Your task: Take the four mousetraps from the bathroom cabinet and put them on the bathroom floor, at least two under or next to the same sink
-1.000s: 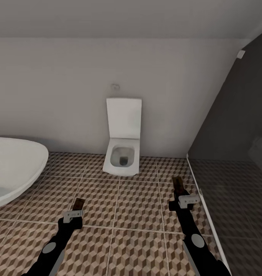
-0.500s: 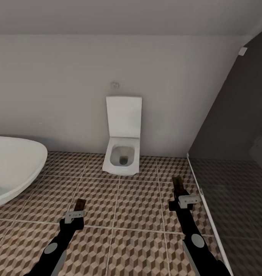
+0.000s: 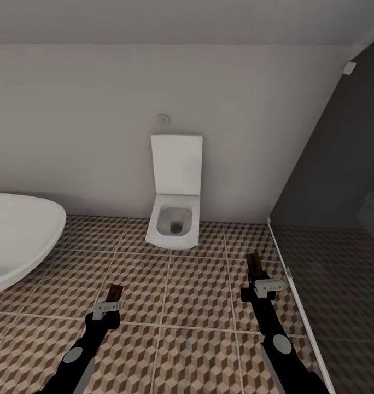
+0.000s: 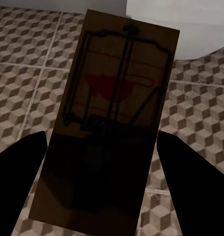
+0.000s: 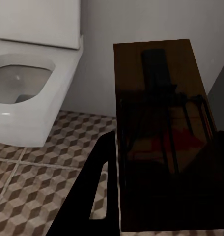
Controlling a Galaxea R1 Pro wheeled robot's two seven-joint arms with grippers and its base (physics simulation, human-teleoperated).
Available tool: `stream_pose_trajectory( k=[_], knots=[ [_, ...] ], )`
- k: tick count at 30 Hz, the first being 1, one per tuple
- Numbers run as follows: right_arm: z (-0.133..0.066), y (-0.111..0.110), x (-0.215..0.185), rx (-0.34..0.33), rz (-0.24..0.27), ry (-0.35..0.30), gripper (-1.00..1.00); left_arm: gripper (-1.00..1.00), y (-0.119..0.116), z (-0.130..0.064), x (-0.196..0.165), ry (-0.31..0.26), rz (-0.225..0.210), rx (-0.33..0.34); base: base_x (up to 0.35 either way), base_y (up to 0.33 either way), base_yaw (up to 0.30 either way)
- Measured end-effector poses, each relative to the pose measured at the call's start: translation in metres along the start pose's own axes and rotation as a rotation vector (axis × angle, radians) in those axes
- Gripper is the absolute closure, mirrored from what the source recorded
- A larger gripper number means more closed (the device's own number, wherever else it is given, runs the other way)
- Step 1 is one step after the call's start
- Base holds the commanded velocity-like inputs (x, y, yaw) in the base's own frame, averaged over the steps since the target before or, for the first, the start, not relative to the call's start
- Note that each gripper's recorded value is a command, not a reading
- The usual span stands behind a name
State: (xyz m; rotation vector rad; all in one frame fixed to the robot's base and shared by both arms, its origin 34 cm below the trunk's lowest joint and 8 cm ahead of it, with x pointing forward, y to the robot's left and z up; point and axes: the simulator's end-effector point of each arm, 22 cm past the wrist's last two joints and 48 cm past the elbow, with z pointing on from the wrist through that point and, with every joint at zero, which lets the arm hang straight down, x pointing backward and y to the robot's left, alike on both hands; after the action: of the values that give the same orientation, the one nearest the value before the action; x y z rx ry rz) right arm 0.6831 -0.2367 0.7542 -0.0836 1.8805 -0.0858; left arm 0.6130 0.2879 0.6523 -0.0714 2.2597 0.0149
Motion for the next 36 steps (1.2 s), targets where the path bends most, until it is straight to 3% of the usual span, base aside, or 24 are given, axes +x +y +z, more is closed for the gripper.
stream_pose_trajectory(
  k=[36],
  knots=[
    [0.017,0.007,0.058,-0.001,0.0,0.012,1.0,1.0,-0.002,0.036,0.047,0.009,-0.005,0.002,0.0,0.0,0.0]
  ],
)
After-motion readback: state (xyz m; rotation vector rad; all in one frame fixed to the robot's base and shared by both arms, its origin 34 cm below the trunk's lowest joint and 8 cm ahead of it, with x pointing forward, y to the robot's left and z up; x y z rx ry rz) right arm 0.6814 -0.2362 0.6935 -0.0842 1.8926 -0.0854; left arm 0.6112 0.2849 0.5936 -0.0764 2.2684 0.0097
